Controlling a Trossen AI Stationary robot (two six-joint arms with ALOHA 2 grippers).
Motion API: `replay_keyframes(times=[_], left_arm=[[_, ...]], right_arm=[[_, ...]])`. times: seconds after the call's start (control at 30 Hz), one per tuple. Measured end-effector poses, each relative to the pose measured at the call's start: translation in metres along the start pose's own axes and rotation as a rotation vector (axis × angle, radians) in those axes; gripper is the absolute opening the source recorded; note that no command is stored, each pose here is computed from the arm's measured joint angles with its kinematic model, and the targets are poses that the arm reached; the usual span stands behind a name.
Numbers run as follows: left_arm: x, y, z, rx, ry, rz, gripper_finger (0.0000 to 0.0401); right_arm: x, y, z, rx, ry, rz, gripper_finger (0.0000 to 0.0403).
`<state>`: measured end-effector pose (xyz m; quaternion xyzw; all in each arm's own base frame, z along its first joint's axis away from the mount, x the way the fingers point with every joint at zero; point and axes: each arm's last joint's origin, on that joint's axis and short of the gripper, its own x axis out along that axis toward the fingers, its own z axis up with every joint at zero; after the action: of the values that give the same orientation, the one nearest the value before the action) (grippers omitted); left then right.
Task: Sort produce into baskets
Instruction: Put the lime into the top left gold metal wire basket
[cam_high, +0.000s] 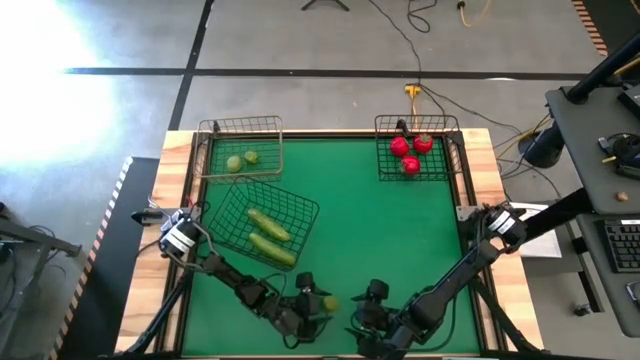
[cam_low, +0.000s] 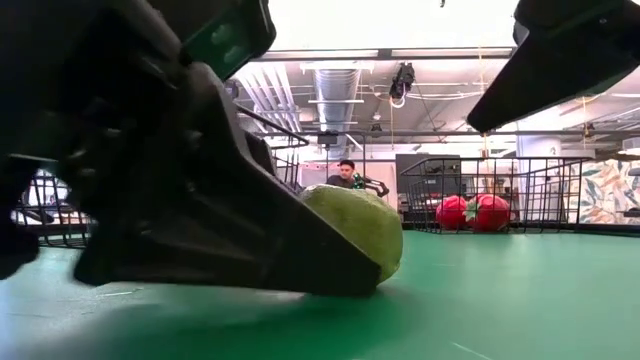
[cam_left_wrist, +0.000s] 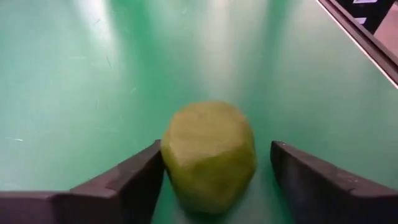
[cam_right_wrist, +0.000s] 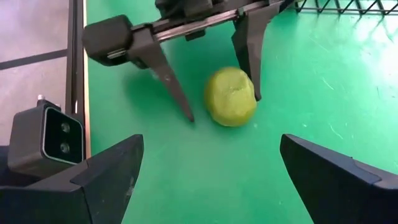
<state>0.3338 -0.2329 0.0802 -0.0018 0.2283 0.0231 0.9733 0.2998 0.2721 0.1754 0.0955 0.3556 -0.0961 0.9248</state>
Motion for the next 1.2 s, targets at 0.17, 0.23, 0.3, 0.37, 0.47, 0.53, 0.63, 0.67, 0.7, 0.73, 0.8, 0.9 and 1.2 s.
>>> replay_keyframes(times=[0.17, 0.23, 0.3, 0.37, 0.47, 0.53, 0.63, 0.67, 0.7, 0.73, 0.8, 0.9, 1.2], left_arm=[[0.000, 0.001, 0.001, -0.007, -0.006, 0.005, 0.0181], [0.001, 0.001, 0.002, -0.028, -0.014, 0.006, 0.0145], [0.000, 0.001, 0.003, -0.035, -0.016, 0.004, 0.0139], [-0.006, -0.001, 0.012, -0.049, -0.023, -0.023, 0.0139], [-0.026, -0.010, 0.045, -0.055, -0.082, -0.081, 0.0139], [-0.043, -0.013, 0.068, 0.011, -0.108, -0.087, 0.0139], [-0.066, -0.004, 0.090, 0.116, -0.099, 0.009, 0.0139], [-0.074, 0.002, 0.098, 0.129, -0.094, 0.048, 0.0139], [-0.082, 0.009, 0.106, 0.138, -0.088, 0.084, 0.0139], [-0.090, 0.018, 0.115, 0.138, -0.081, 0.119, 0.0139], [-0.107, 0.037, 0.128, 0.120, -0.061, 0.189, 0.0139], [-0.128, 0.072, 0.134, 0.107, 0.024, 0.359, 0.0139], [-0.187, 0.219, 0.142, -0.161, 0.278, 0.922, 0.0139]], right_arm=[[0.001, -0.001, -0.001, -0.006, 0.002, -0.002, 0.0370], [0.001, -0.001, -0.002, -0.014, 0.004, -0.004, 0.0370], [0.001, -0.001, -0.002, -0.019, 0.004, -0.005, 0.0370], [0.001, -0.002, -0.003, -0.026, 0.007, -0.007, 0.0370], [0.001, -0.002, -0.003, -0.029, 0.010, -0.009, 0.0370], [0.001, -0.002, -0.003, -0.030, 0.010, -0.009, 0.0370], [0.003, -0.004, -0.003, -0.037, 0.010, -0.016, 0.0370], [0.004, -0.005, -0.003, -0.037, 0.012, -0.019, 0.0370], [0.005, -0.005, -0.004, -0.037, 0.013, -0.023, 0.0370], [0.006, -0.007, -0.004, -0.031, 0.014, -0.027, 0.0370], [0.007, -0.008, -0.004, -0.014, 0.012, -0.026, 0.0370], [0.008, -0.008, -0.004, -0.011, 0.010, -0.025, 0.0370], [0.010, -0.011, -0.002, -0.133, 0.021, -0.033, 0.0370]])
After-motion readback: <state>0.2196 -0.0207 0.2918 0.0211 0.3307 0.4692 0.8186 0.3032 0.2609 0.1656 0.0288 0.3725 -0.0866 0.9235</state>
